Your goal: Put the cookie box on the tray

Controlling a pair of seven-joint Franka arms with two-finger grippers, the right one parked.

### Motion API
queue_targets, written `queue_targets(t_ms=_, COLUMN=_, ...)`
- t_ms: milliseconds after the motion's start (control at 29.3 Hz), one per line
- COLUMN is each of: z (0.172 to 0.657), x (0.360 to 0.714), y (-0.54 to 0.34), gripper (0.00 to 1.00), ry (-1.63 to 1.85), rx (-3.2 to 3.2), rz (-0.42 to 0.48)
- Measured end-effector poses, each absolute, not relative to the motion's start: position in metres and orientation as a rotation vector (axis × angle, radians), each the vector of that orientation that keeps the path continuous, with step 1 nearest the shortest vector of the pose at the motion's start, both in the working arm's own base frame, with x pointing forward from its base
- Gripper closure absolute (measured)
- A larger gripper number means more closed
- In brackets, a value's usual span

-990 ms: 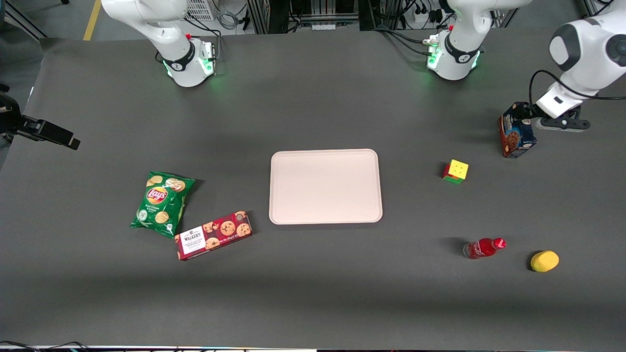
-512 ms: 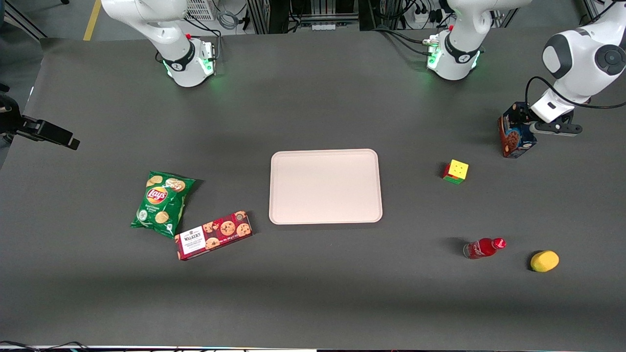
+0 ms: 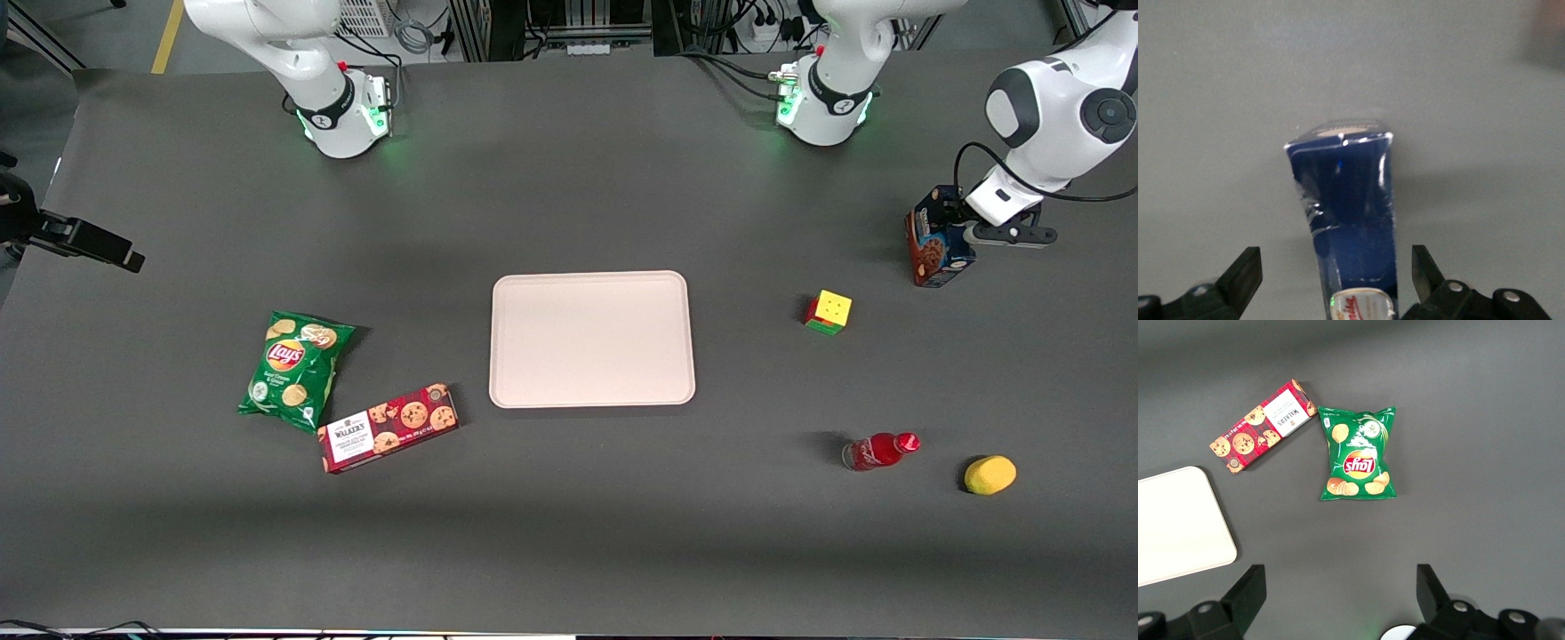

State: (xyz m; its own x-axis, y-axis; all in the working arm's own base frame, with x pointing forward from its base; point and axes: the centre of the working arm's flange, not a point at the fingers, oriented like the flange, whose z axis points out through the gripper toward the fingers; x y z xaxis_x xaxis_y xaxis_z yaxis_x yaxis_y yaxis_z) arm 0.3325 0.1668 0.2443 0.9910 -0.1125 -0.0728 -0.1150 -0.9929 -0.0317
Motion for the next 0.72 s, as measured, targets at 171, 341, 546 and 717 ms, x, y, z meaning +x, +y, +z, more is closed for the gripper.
queue_targets(t_ms=171, z=0.243, x=0.329, y=0.167, gripper=0.45, ry=0.131, rx=-3.124, rz=0.154)
queue_targets(t_ms=341, z=0.242, x=0.328, y=0.168, gripper=0.69, ry=0.1, rx=-3.14, rz=0.169)
queue_targets(t_ms=546, z=0.244, x=0.329, y=0.169, gripper=0.81, ry=0.094, rx=-3.141, rz=0.168)
queue_targets(t_ms=717, z=0.26, x=0.341, y=0.178, gripper=0.87, ry=0.075, rx=-3.148, rz=0.251)
